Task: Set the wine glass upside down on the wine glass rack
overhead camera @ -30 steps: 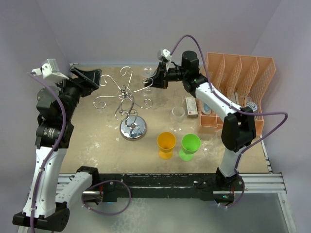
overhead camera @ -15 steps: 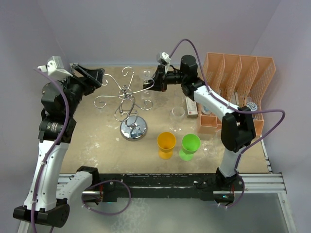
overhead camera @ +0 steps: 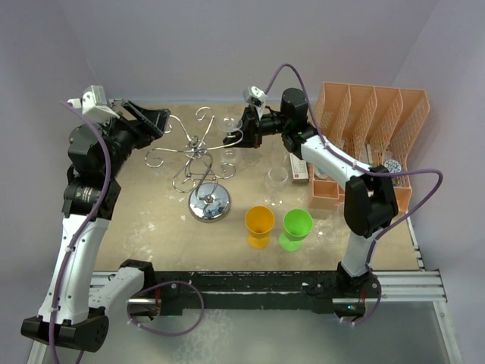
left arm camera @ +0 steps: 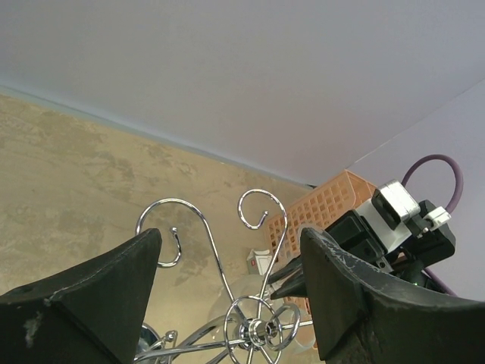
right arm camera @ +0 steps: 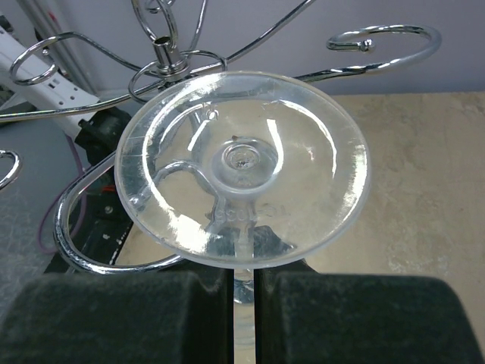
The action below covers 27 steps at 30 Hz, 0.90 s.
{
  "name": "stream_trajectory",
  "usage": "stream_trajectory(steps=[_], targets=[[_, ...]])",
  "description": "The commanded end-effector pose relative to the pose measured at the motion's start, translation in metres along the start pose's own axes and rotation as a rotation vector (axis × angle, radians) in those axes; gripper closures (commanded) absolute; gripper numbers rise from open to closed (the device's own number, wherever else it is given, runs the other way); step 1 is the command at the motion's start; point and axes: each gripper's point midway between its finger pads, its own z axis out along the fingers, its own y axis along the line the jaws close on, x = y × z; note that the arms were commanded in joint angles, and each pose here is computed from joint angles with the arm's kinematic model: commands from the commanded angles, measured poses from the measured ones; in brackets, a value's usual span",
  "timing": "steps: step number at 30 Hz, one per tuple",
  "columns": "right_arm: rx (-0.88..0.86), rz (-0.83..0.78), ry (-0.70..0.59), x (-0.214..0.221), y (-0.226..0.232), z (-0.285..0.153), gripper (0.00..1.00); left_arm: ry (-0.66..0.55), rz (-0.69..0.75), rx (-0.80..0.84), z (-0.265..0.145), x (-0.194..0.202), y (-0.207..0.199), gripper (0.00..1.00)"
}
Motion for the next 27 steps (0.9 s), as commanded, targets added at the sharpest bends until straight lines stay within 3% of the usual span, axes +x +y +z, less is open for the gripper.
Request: stream_trajectory(steps=[1,27], targets=[[-0.104,-0.091,-0.014,-0.02,0.023,0.004,1.0,-0.014,0.003,0.015,0.004,-0.005,-0.003,0.29],[-0.229,-0.049,0.024,-0.007,0.045,0.007,1.0,-0.006,-0.007,-0.109,0.013,0.005,0.027,0.33]])
